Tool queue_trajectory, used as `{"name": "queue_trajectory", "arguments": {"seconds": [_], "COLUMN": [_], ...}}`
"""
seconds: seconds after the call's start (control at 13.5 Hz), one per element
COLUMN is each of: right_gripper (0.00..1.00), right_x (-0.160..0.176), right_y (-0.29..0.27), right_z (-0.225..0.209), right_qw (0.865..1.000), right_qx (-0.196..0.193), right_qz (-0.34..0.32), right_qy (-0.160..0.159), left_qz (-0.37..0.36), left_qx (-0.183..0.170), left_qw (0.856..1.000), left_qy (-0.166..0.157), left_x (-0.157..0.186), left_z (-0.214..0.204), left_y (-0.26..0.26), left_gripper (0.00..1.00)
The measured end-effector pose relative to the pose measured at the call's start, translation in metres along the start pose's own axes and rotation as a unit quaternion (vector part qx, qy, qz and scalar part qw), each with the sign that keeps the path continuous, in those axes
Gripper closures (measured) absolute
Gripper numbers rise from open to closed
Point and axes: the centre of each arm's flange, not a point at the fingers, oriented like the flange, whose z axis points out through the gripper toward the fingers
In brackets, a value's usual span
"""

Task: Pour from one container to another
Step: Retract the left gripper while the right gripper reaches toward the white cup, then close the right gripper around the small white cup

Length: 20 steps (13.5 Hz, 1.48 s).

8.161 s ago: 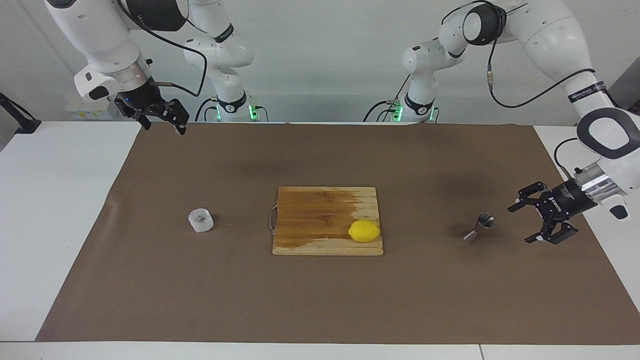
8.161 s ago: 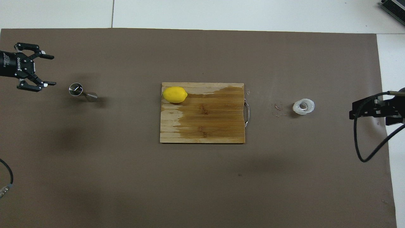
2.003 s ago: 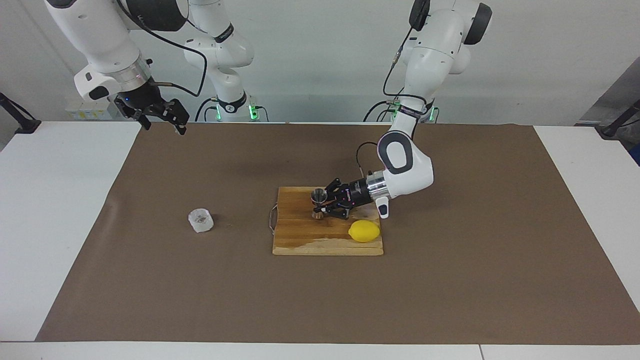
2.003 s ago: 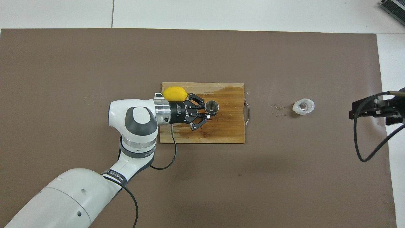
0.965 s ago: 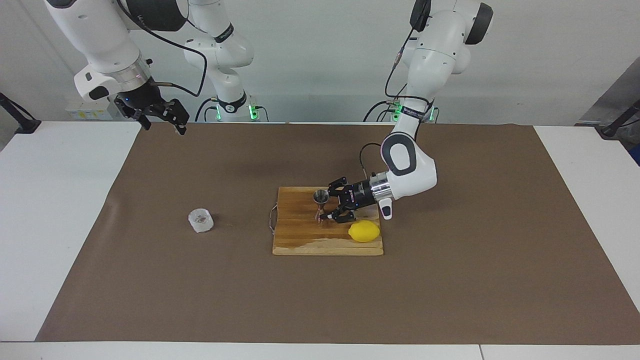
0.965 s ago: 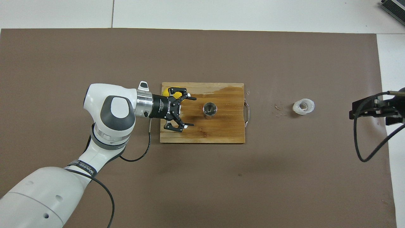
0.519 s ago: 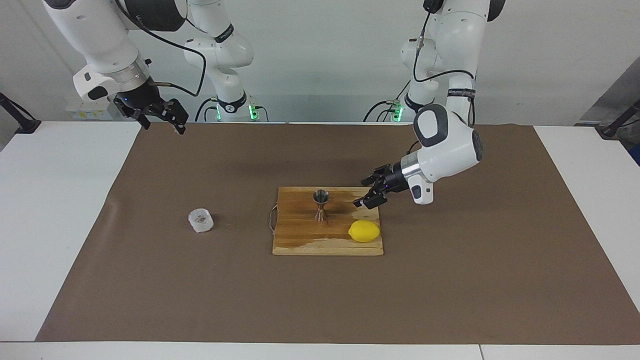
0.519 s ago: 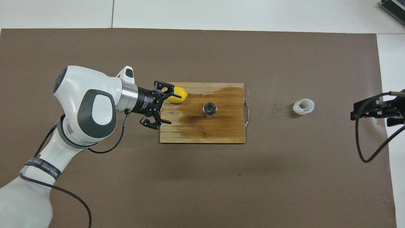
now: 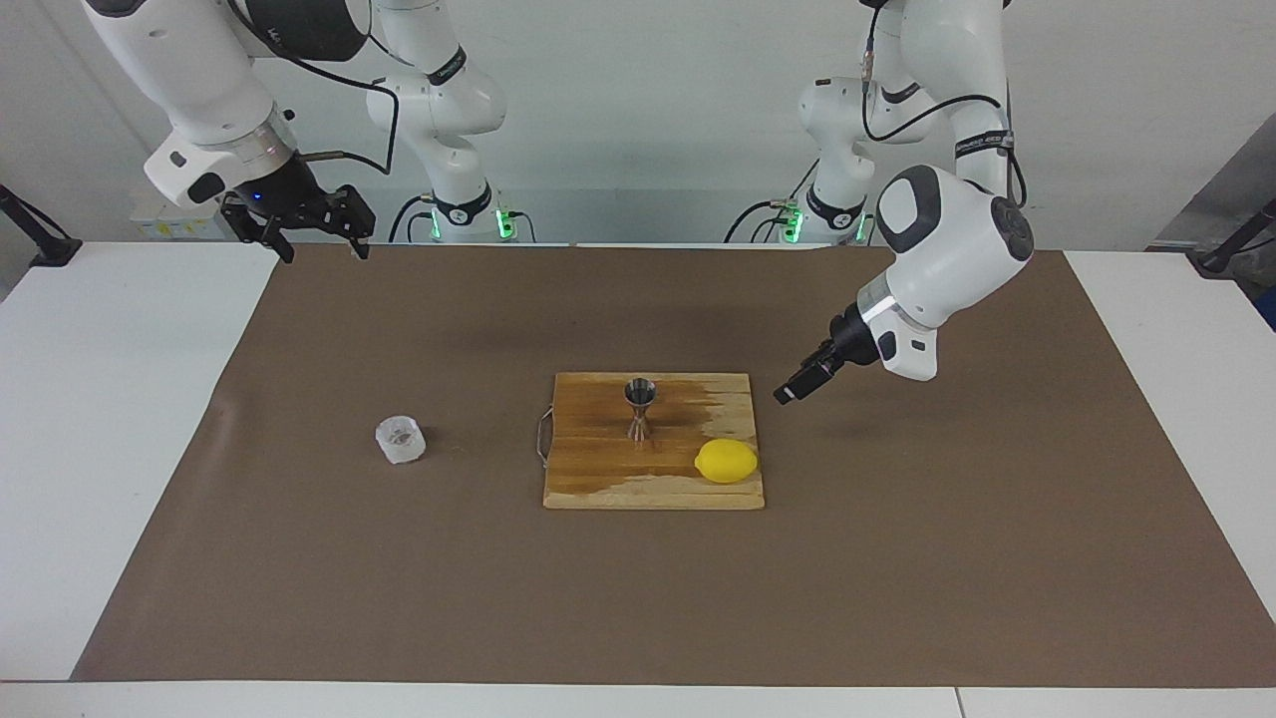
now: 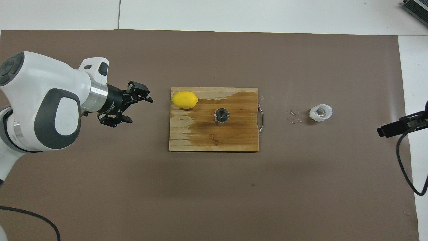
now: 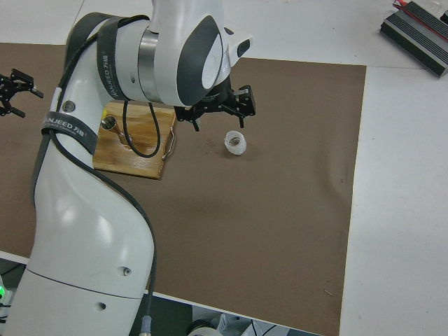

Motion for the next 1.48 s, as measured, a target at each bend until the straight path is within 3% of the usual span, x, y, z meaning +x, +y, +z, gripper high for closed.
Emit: {"name": "queue_trajectory", "arguments": {"seconds": [0.15, 0.3, 0.59, 0.74, 0.89, 1.11, 1.48], "right_gripper": [0.00, 0.00, 0.00, 0.00, 0.00, 0.00, 0.00], "right_x": [-0.009, -0.017, -0.022, -0.015, -0.007, 0.010, 0.031], "right_y": [0.025, 0.047, 0.089, 0.108, 0.128, 0.132, 0.120], "right_z": [0.020, 0.043, 0.098, 0.134, 0.169, 0.211, 0.259], "right_qw": [0.994, 0.977, 0.932, 0.905, 0.878, 0.853, 0.821], "right_qx": [-0.010, 0.001, 0.032, 0.066, 0.069, 0.091, 0.113], "right_qz": [-0.108, -0.207, -0.336, -0.375, -0.411, -0.424, -0.446], "right_qy": [0.023, 0.052, 0.133, 0.188, 0.236, 0.290, 0.338], "left_qz": [0.054, 0.126, 0.247, 0.292, 0.306, 0.317, 0.332], "left_qx": [0.058, 0.105, 0.124, 0.124, 0.121, 0.134, 0.153], "left_qw": [0.997, 0.986, 0.960, 0.946, 0.942, 0.935, 0.928], "left_qy": [0.024, 0.032, 0.051, 0.061, 0.073, 0.083, 0.074], "left_x": [0.003, 0.002, 0.011, 0.020, 0.027, 0.022, -0.004], "left_z": [-0.012, -0.028, -0.073, -0.097, -0.119, -0.160, -0.201], "left_y": [-0.011, -0.023, -0.051, -0.068, -0.079, -0.073, -0.055], "left_gripper": [0.00, 0.00, 0.00, 0.00, 0.00, 0.00, 0.00]}}
